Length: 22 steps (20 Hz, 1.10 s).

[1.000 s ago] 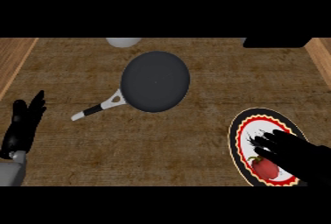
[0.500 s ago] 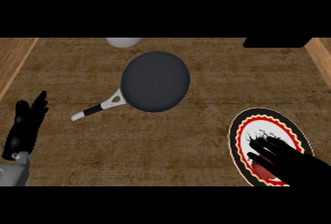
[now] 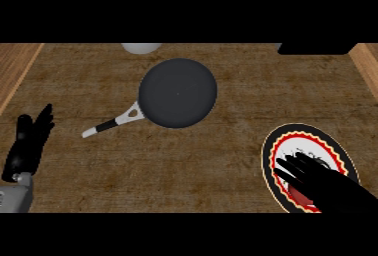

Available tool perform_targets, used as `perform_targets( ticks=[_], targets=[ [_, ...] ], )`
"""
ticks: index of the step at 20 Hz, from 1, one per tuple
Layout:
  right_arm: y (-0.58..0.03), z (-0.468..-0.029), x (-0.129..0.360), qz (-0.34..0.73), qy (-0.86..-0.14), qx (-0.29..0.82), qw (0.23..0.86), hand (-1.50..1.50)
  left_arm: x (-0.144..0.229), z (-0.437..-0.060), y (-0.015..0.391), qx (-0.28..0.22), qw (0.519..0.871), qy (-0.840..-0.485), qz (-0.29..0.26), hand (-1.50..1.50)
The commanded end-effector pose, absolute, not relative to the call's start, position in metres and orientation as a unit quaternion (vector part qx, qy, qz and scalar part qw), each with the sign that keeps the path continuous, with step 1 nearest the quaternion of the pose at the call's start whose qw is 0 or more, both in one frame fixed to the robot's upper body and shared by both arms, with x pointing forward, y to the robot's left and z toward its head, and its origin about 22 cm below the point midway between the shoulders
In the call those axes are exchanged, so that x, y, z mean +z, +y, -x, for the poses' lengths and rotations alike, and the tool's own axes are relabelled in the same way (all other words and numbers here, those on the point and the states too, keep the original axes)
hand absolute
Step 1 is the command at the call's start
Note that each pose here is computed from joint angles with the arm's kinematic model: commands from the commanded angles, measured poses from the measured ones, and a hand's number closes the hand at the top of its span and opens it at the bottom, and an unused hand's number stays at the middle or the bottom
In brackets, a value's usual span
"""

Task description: Pick the bell pepper from the plate and place it in the pan

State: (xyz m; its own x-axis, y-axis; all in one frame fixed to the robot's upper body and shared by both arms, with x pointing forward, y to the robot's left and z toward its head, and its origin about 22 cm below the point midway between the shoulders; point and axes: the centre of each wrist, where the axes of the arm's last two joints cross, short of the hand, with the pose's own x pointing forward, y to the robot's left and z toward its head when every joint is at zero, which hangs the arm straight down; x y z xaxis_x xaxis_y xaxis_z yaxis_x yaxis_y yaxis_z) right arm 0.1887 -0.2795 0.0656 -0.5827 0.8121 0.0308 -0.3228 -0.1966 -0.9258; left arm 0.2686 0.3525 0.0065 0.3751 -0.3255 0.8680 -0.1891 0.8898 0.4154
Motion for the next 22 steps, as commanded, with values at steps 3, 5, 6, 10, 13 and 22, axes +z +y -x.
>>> perform_targets(
  ticks=[3,5,6,10,13,22],
  targets=[
    [-0.281,-0.186,0.047,0.240,-0.495,0.743,0.382,-1.50,0.004,-0.267,0.345,-0.048,0.798,-0.555,-0.232,0.00],
    [-0.282,-0.180,0.056,0.238,-0.502,0.736,0.386,-1.50,0.020,-0.260,0.361,-0.051,0.793,-0.558,-0.237,0.00],
    [-0.264,-0.192,0.056,0.243,-0.505,0.734,0.383,-1.50,0.013,-0.264,0.354,-0.044,0.795,-0.561,-0.226,0.00],
    [-0.267,-0.194,0.047,0.238,-0.493,0.744,0.384,-1.50,0.020,-0.270,0.337,-0.045,0.797,-0.554,-0.236,0.00],
    [-0.277,-0.191,0.051,0.249,-0.488,0.739,0.393,-1.50,0.005,-0.253,0.355,-0.046,0.798,-0.554,-0.234,0.00],
    [-0.292,-0.213,0.017,0.268,-0.465,0.746,0.395,-1.50,0.019,-0.261,0.362,-0.046,0.795,-0.559,-0.230,0.00]
  ],
)
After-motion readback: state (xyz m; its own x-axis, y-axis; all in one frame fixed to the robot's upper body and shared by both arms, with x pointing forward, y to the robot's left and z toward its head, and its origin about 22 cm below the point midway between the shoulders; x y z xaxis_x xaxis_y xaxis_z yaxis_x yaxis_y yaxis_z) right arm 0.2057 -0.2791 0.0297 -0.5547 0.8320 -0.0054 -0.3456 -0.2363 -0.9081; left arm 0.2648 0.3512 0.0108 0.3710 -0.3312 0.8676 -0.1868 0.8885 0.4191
